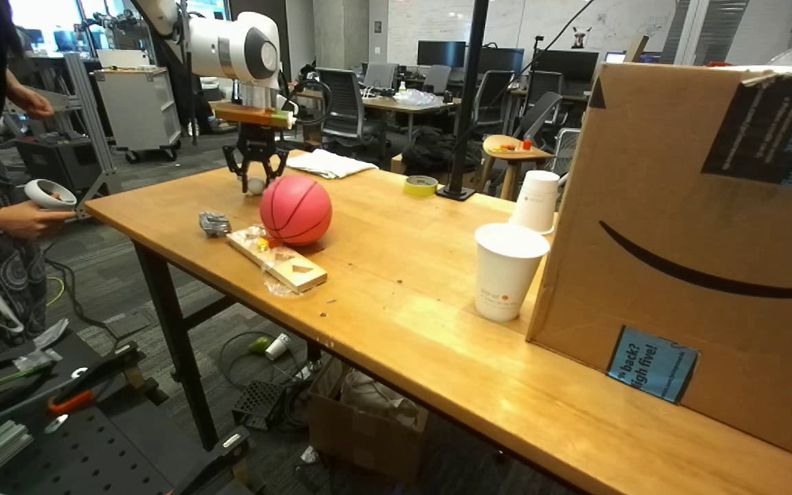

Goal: Put the white bowl in the cup closest to you, then put the basketball on the brown tape

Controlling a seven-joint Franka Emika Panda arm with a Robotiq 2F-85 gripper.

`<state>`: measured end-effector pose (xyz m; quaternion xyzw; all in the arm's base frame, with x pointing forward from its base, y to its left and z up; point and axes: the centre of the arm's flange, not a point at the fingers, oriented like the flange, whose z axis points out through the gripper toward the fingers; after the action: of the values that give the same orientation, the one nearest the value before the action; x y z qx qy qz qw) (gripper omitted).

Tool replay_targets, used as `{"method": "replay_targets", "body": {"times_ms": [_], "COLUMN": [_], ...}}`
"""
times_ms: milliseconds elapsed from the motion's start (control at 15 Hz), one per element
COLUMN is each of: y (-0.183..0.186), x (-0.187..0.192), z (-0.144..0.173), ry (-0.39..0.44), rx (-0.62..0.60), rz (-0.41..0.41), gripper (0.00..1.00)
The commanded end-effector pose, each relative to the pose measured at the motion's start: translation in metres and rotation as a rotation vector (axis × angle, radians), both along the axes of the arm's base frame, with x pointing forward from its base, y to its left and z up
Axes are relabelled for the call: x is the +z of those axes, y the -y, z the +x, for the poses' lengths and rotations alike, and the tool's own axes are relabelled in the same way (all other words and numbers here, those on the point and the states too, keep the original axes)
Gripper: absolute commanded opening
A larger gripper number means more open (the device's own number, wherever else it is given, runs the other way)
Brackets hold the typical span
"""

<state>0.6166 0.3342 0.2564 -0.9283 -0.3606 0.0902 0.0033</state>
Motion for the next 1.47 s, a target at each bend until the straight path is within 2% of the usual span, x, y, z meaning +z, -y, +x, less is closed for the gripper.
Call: {"method": "replay_targets", "body": {"times_ms": [0,467,800,1200,1400], "y": [-0.004,-0.003,0.009,0.049,0.082], "x": [0.006,0.017,0.041,0.081,0.103], "z": [0.008,0.008,0.007,0.009,0.013], "ry": [0.001,0.017,0.041,0.088,0.113], "rx": [0.009,0.009,-0.011,-0.082,-0.125], "rz": [-0.002,0.006,0.024,0.043,0.046], "gripper": [0.2,0.21,0.21,0.21,0.21]}}
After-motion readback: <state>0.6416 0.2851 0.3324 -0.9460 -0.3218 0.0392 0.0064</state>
